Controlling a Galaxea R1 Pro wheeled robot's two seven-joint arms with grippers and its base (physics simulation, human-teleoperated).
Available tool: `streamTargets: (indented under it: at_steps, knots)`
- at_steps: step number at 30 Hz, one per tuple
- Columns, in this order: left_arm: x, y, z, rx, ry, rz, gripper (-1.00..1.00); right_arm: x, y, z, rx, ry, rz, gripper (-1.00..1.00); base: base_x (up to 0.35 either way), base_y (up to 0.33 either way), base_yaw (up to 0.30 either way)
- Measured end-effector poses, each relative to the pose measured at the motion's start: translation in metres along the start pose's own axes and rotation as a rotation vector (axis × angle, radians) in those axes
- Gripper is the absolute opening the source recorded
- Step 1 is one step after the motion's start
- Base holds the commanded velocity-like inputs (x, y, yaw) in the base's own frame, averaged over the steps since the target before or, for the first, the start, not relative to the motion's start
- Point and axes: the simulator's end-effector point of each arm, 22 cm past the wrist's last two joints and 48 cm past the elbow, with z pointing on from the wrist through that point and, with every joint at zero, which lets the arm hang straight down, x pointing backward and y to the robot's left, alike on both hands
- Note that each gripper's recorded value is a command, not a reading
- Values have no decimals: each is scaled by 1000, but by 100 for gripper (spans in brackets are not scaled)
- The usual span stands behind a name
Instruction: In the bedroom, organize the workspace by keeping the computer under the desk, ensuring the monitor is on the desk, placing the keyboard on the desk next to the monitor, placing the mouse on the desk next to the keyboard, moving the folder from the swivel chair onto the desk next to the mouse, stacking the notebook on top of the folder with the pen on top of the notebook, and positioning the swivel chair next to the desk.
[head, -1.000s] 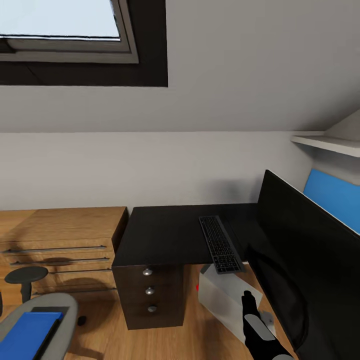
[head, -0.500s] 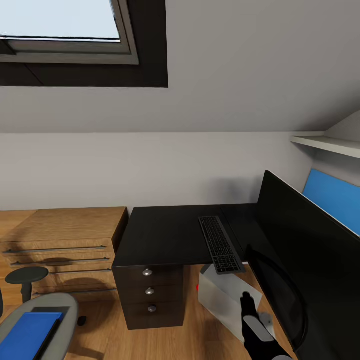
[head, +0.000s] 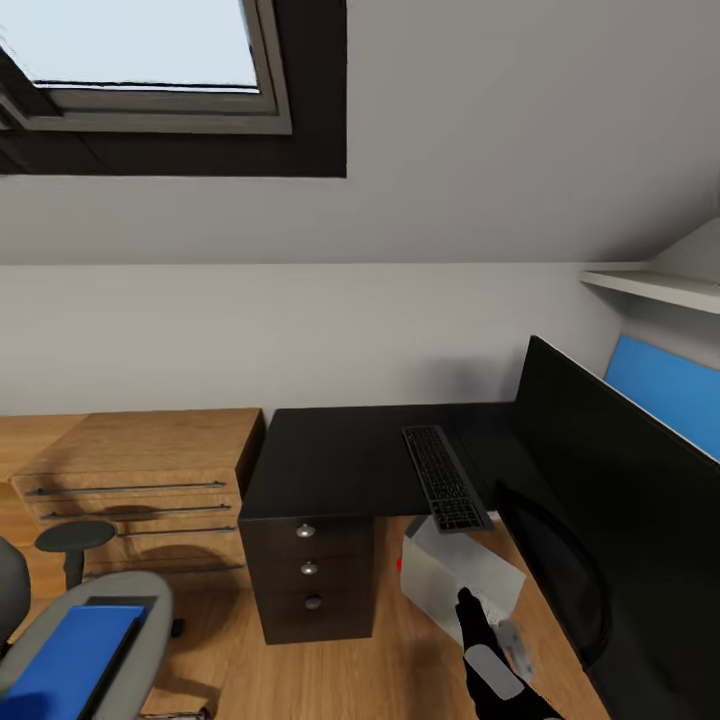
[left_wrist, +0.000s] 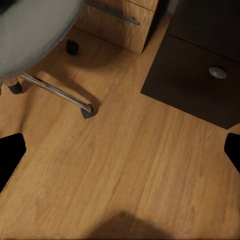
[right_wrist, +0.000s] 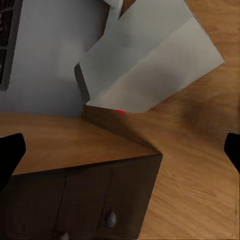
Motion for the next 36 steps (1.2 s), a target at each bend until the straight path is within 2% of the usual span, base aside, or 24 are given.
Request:
streamTargets:
  at_steps: [4,7,11,18,26,36]
  knots:
    - [0,0,0,-1,-1,0,100,8,3,-2,-16,14,-44,100,-284,197,0]
    - [0,1,0,-1,-1,0,100,14,-2,-3,-10,24,-75,100,-287,210,0]
    - [0,0,0,-1,-1,0,100,26,-18,-6,5,47,-162,100,-281,222,0]
    - [0,1,0,-1,0,0,100,38,-24,-10,-11,67,-289,100,-186,156,0]
    - [0,1,0,0,0,0,100,41,-43,-13,22,53,-327,100,-35,29,0]
    - [0,1,0,-1,1,0,100,36,-78,-15,82,50,-363,100,-5,4,0]
